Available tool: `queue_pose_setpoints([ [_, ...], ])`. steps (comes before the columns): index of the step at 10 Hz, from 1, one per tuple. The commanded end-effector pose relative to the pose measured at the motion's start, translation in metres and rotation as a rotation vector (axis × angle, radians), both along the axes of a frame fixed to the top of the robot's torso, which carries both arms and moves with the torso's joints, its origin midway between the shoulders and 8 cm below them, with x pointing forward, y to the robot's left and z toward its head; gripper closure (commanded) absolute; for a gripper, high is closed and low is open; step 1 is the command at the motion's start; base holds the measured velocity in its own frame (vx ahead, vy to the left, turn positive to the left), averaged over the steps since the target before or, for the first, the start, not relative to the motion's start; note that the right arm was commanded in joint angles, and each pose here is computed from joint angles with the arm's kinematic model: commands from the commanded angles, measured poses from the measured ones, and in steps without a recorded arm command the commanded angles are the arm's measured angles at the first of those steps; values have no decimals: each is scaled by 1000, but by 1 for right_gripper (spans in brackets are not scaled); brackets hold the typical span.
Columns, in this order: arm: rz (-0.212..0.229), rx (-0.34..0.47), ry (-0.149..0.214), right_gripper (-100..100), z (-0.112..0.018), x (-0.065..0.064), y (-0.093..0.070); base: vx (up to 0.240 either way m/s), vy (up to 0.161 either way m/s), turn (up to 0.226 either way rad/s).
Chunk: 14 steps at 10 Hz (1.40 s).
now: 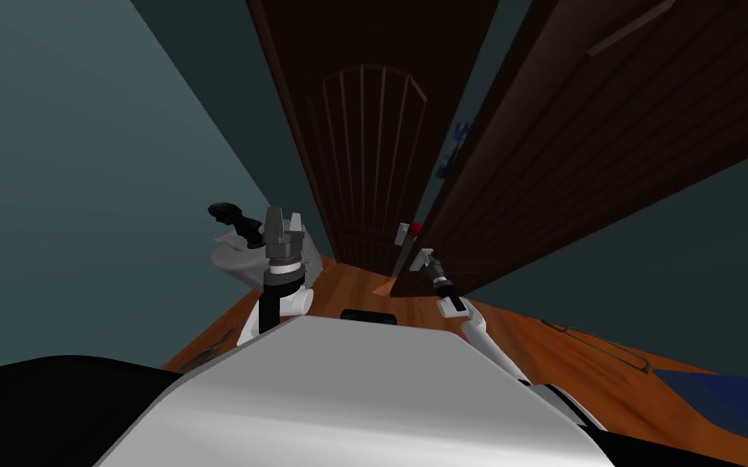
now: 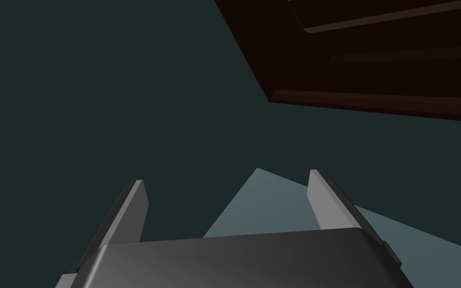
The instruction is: Pull the door open
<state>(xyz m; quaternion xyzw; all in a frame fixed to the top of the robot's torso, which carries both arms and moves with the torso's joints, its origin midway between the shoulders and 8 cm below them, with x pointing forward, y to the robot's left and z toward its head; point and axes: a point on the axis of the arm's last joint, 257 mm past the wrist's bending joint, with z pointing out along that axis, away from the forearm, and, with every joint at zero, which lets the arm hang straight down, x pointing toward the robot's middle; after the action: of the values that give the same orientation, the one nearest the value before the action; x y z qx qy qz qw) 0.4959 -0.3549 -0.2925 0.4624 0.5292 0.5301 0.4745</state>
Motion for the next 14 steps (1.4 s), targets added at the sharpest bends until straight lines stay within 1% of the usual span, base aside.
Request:
queue_pose_setpoints([
  [1, 35, 1, 7, 100, -3, -11, 4, -232, -174, 168],
  [4, 93, 8, 12, 100, -3, -27, 13, -202, -154, 127],
  [5, 85, 6, 16, 100, -5, -24, 14, -89, -46, 15],
  [6, 109, 6, 19, 100, -8, -35, 13, -154, -83, 130],
  [8, 137, 6, 16, 100, -6, -46, 11, -236, -165, 180],
  [11, 181, 7, 14, 100, -5, -63, 8, -195, -117, 128],
  [12, 192, 8, 14, 100, -4, -67, 7, -196, -145, 96],
  [13, 186, 7, 16, 100, -6, -64, 9, -89, -64, 20],
  [14, 203, 9, 19, 100, -8, -71, 9, -172, -62, 168],
])
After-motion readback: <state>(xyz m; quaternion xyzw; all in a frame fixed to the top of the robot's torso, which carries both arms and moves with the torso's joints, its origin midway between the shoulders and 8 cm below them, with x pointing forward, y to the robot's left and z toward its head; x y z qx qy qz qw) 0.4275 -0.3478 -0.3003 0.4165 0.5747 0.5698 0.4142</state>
